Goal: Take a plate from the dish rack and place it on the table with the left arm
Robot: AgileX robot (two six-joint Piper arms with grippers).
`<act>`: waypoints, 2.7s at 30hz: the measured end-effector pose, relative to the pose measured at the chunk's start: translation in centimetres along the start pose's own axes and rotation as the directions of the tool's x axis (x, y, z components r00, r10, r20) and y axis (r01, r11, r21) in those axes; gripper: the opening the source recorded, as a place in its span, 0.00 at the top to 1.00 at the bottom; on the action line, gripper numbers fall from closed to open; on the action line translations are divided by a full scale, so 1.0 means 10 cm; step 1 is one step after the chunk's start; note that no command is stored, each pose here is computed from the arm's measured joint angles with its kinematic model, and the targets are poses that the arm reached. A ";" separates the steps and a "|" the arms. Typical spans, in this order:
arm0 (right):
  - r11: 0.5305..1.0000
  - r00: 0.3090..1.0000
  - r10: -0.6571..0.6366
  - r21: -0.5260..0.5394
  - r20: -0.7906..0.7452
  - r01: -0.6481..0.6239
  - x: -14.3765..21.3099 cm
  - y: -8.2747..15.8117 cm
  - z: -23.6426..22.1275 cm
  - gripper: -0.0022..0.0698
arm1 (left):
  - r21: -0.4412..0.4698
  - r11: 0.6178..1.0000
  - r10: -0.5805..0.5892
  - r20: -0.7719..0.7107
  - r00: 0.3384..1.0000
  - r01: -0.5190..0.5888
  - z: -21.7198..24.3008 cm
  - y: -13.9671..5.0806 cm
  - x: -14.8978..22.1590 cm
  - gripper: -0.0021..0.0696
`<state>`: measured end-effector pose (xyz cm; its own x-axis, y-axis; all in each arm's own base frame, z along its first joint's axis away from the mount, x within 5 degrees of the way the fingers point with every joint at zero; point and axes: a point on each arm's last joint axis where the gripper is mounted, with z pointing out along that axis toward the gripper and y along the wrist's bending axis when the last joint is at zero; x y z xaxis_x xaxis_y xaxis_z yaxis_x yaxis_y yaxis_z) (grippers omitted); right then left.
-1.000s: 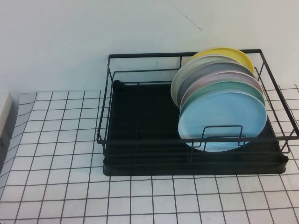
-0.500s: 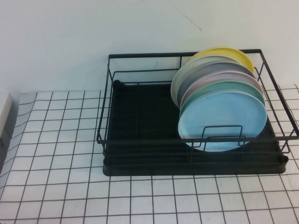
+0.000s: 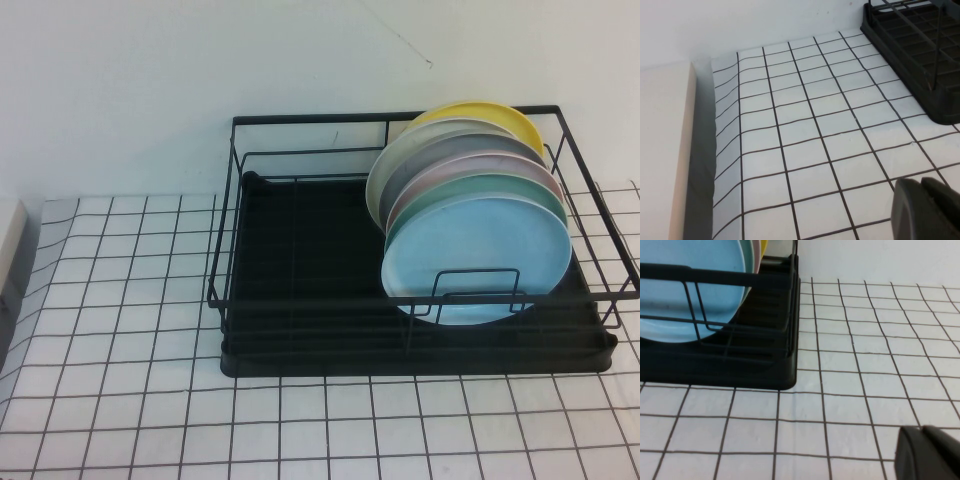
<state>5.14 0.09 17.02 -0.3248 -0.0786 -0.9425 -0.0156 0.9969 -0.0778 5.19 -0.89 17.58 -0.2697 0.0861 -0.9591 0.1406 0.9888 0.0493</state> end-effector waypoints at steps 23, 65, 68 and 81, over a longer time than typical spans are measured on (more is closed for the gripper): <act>1.000 1.000 0.000 0.000 0.000 0.000 0.00 0.00 0.00 0.97 | 0.000 1.000 0.000 0.000 1.000 0.000 0.00 0.00 0.00 0.98; 1.000 1.000 0.000 0.000 0.000 0.000 0.00 0.00 0.00 0.97 | -0.141 0.984 0.026 0.721 0.693 0.109 -0.29 0.16 -0.63 0.98; 1.000 1.000 0.000 0.000 0.000 0.000 0.00 0.00 0.00 0.97 | -0.050 0.968 -0.142 0.696 0.704 0.244 -0.26 0.19 -0.61 0.98; 1.000 1.000 0.000 0.000 0.000 0.000 0.00 0.00 0.00 0.97 | 0.078 0.995 -0.066 0.129 0.989 0.056 -0.16 0.03 -1.59 0.98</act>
<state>5.14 0.09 17.02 -0.3248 -0.0786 -0.9425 -0.0156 0.9969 -0.0778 8.01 -1.78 33.28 -0.1533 0.0045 -0.9882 0.1988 0.9797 -0.0264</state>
